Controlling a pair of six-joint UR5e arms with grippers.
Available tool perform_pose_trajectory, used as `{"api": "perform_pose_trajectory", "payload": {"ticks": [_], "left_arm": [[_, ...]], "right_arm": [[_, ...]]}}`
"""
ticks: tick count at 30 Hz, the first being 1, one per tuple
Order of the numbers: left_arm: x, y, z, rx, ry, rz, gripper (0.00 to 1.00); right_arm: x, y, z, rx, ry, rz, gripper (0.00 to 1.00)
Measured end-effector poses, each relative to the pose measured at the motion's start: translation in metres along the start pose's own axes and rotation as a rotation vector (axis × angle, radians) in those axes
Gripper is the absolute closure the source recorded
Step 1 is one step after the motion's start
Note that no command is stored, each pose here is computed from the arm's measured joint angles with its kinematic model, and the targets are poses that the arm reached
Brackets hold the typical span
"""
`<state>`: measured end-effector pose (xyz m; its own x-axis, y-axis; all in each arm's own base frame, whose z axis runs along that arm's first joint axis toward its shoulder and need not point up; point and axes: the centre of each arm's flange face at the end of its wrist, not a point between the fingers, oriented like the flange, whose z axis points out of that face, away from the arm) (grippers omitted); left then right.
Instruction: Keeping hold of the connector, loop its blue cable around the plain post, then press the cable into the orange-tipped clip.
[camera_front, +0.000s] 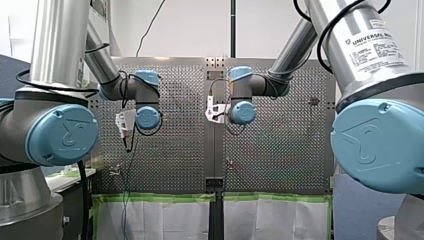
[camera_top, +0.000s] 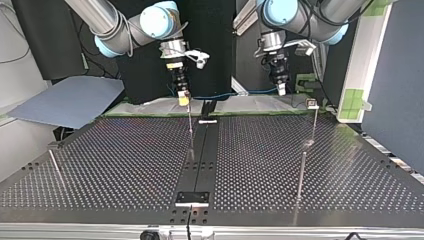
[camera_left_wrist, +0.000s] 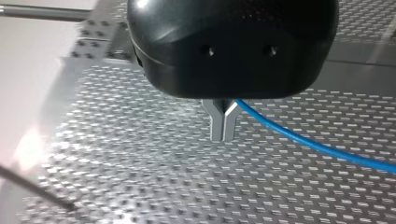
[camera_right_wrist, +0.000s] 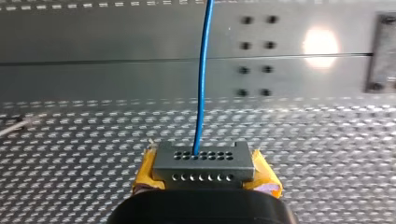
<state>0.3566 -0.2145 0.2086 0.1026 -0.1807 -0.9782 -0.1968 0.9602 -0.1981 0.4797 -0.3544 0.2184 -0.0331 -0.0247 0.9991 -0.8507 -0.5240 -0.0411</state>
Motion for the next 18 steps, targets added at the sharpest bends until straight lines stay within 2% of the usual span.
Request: {"api": "perform_pose_trajectory", "payload": {"ticks": [5,11,18], "left_arm": [[-0.035,-0.011,0.013,-0.006,-0.048,-0.045,1.0],[-0.076,-0.019,0.023,-0.027,-0.1,-0.08,1.0],[-0.12,-0.023,0.031,-0.059,-0.155,-0.114,1.0]], "right_arm": [[0.039,-0.001,0.007,0.011,0.042,0.007,1.0],[0.091,-0.001,0.013,0.039,0.096,0.018,1.0],[0.142,0.003,0.008,0.06,0.133,0.027,1.0]]}}
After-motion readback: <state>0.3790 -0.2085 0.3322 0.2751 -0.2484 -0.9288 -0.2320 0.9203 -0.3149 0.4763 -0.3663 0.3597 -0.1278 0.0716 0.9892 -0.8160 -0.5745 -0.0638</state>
